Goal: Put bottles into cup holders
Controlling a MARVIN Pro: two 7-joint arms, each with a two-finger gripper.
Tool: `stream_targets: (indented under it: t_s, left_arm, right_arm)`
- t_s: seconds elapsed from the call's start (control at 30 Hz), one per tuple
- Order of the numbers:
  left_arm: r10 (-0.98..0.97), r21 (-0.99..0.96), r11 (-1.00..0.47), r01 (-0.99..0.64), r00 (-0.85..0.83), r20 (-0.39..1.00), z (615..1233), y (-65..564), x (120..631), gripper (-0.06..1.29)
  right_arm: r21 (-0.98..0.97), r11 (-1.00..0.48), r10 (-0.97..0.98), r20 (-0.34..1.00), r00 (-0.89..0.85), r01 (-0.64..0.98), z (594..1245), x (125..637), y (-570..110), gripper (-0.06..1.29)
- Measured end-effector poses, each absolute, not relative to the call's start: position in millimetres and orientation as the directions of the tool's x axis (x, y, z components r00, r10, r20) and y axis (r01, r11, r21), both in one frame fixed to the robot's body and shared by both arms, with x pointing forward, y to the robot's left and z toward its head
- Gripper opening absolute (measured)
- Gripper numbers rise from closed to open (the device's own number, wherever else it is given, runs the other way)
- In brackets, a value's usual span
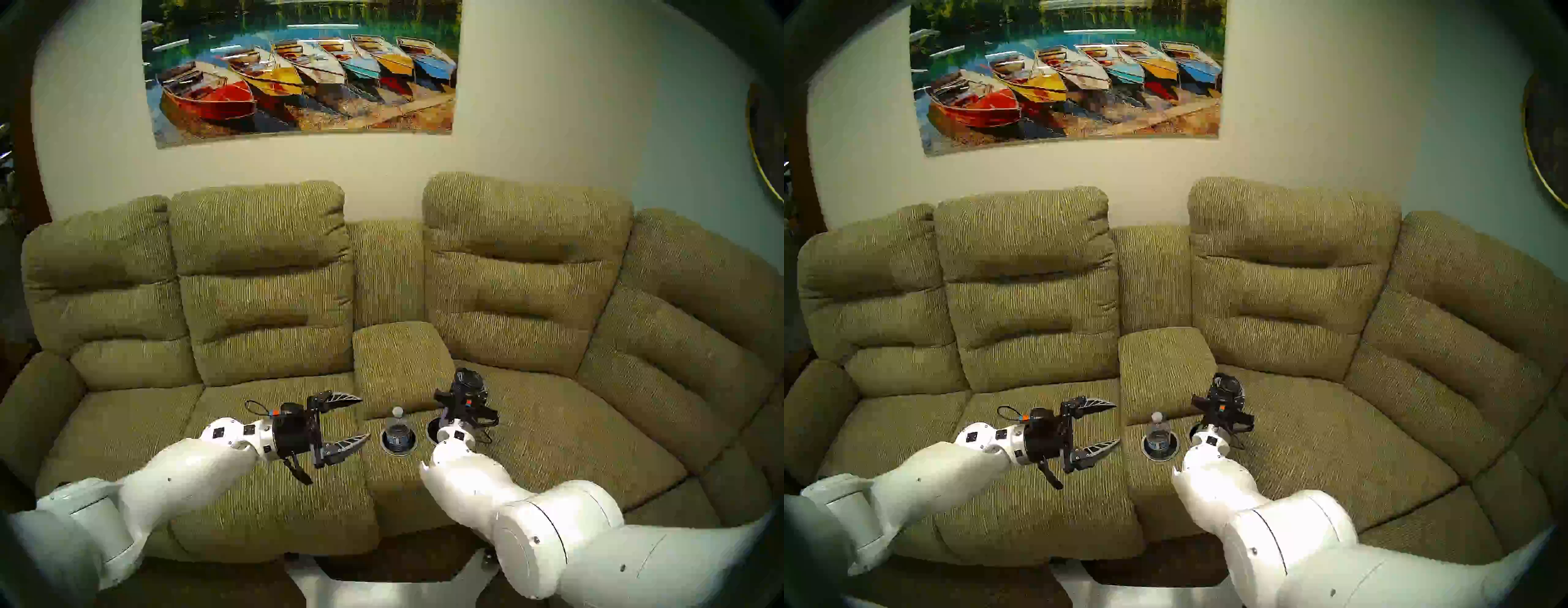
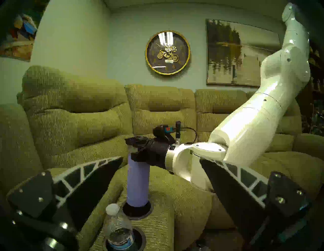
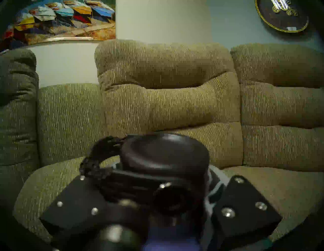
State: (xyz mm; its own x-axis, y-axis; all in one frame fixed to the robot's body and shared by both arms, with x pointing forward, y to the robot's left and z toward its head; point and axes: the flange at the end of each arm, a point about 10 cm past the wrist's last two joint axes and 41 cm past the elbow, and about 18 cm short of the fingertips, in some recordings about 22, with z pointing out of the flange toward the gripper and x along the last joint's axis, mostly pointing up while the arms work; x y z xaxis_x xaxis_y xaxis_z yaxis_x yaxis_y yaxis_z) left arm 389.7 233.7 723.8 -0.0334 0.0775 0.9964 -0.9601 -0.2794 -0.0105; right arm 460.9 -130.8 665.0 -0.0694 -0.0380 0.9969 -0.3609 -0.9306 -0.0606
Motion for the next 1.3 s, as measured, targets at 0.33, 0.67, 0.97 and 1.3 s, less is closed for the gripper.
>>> stream_targets:
  t_s: [0.33, 0.67, 0.97, 1.3]
  left_arm:
    - [0.084, -0.012, -0.287, -0.958, -0.037, 0.996, 724, 235, 390, 1.22]
    - [0.087, -0.014, -0.293, -0.956, -0.041, 0.995, 725, 235, 390, 1.22]
    - [0.087, -0.015, -0.295, -0.955, -0.043, 0.995, 725, 234, 390, 1.22]
    - [0.086, -0.016, -0.296, -0.955, -0.043, 0.995, 724, 234, 390, 1.22]
  right_arm:
    - [-0.074, -0.936, -0.050, 0.996, -0.076, -0.346, 659, 450, -117, 0.53]
    - [-0.064, -0.945, -0.042, 0.996, -0.076, -0.322, 655, 445, -115, 0.53]
    - [-0.032, -0.958, -0.019, 0.999, -0.049, -0.284, 647, 438, -111, 0.53]
    - [0.021, -0.969, 0.016, 1.000, 0.025, -0.244, 638, 435, -109, 0.53]
